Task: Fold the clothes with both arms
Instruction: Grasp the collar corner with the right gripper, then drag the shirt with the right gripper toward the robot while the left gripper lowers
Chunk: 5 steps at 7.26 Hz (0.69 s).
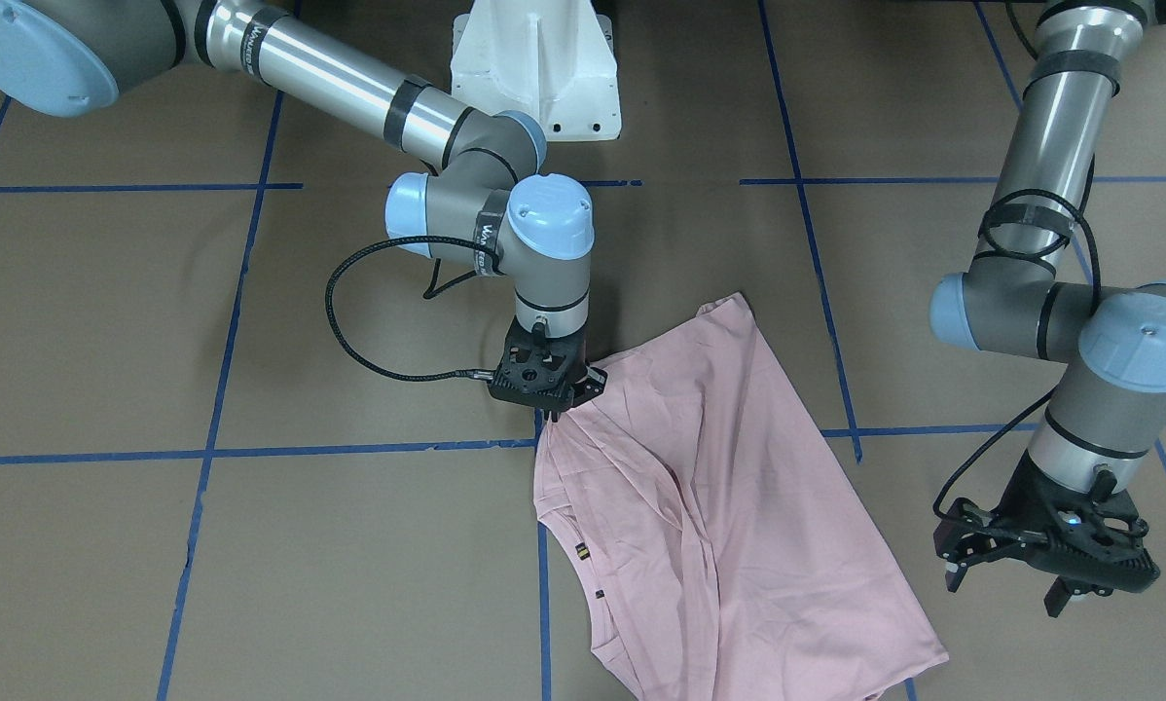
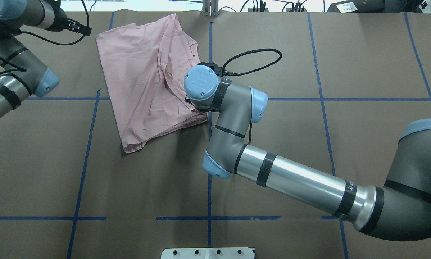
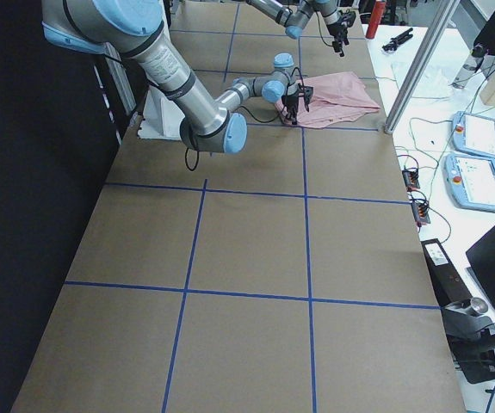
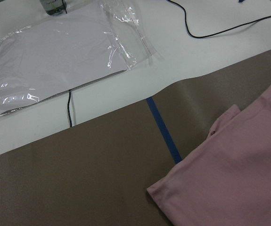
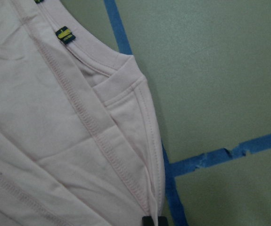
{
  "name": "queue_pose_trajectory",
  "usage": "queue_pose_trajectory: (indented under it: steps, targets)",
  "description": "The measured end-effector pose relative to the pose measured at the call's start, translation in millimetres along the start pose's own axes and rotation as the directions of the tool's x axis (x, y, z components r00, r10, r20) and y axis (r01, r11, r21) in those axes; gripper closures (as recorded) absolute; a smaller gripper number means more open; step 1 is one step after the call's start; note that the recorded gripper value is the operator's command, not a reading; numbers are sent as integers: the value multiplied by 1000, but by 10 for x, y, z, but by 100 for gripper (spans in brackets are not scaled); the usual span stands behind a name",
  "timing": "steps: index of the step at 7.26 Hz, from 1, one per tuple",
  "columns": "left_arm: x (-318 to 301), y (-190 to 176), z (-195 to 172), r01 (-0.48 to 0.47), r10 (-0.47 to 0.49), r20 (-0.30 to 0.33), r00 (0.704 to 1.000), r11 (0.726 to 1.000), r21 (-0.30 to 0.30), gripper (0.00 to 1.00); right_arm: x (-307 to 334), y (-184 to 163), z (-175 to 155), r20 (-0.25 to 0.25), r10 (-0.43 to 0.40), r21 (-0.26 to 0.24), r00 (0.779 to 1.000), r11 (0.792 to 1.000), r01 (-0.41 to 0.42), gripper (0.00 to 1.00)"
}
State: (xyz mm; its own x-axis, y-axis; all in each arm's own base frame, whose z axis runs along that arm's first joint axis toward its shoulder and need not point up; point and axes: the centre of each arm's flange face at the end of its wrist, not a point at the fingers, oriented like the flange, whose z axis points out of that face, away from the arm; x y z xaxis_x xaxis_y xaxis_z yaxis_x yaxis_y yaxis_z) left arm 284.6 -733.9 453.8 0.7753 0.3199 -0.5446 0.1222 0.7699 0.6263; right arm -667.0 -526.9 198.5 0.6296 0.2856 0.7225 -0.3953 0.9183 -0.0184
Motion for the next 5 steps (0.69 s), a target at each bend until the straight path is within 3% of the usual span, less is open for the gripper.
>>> queue_pose_trajectory:
  steps: [5]
  targets:
    - [6,0,-1,-1,1,-1,1000,1000,0,0,267,-52,-202,46,-10,-3,999,1000,10,100]
